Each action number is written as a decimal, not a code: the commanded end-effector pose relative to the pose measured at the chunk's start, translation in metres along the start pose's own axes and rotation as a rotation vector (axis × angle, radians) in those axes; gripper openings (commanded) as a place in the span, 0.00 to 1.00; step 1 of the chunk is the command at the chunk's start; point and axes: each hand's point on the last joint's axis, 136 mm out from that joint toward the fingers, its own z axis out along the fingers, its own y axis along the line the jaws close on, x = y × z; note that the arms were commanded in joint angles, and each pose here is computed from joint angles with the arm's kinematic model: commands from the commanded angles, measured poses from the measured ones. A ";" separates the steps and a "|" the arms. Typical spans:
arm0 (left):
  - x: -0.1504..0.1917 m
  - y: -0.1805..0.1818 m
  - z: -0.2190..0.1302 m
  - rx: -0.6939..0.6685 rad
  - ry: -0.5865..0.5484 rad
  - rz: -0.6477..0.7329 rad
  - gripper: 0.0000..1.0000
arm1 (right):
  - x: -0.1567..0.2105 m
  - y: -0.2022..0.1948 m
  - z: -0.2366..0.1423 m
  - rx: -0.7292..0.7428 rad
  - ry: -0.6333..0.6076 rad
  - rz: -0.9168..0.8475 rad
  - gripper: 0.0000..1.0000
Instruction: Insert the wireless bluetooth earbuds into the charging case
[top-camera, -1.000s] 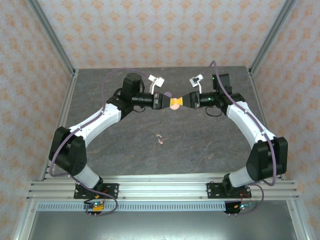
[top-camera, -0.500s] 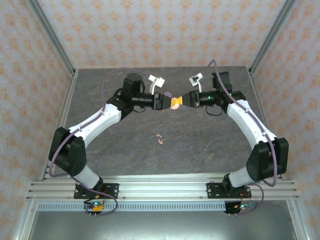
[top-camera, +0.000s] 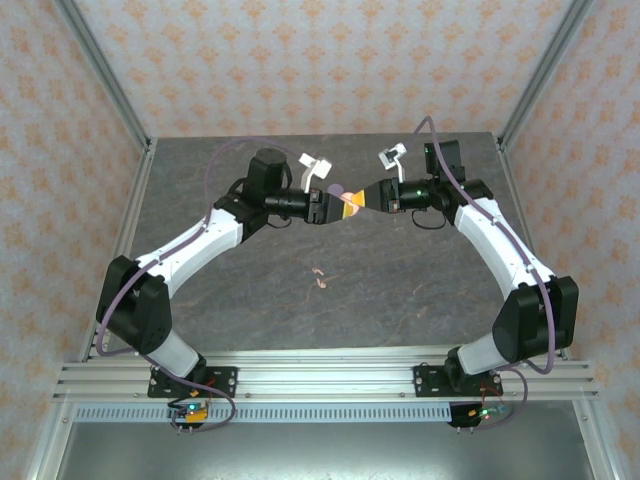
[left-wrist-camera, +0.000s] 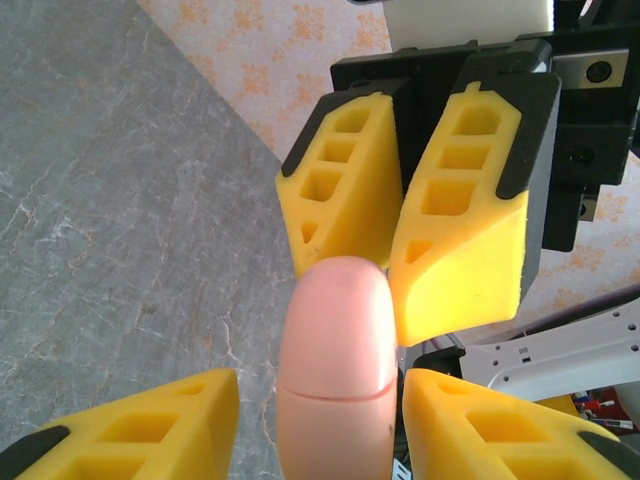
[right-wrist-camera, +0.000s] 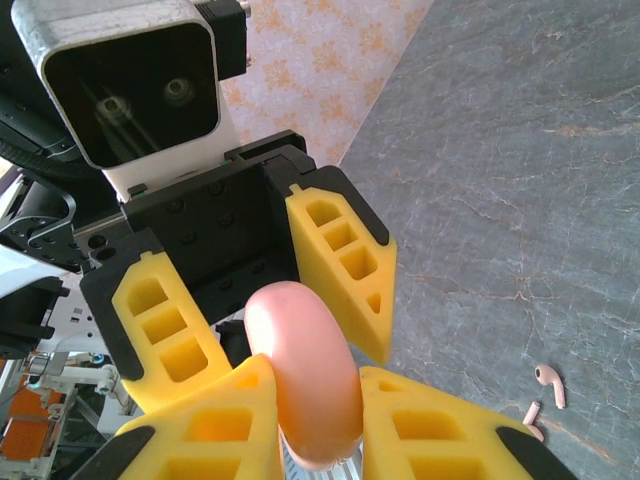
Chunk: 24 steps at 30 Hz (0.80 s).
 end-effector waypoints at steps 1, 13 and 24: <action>0.000 -0.011 0.002 0.017 0.002 0.026 0.47 | -0.003 0.011 0.000 -0.025 0.003 -0.042 0.21; -0.001 -0.013 0.002 0.009 0.012 0.037 0.18 | 0.000 0.009 -0.001 -0.007 0.012 -0.037 0.24; 0.003 -0.010 -0.003 -0.064 0.004 0.121 0.15 | 0.006 -0.003 -0.015 0.182 -0.014 -0.017 0.51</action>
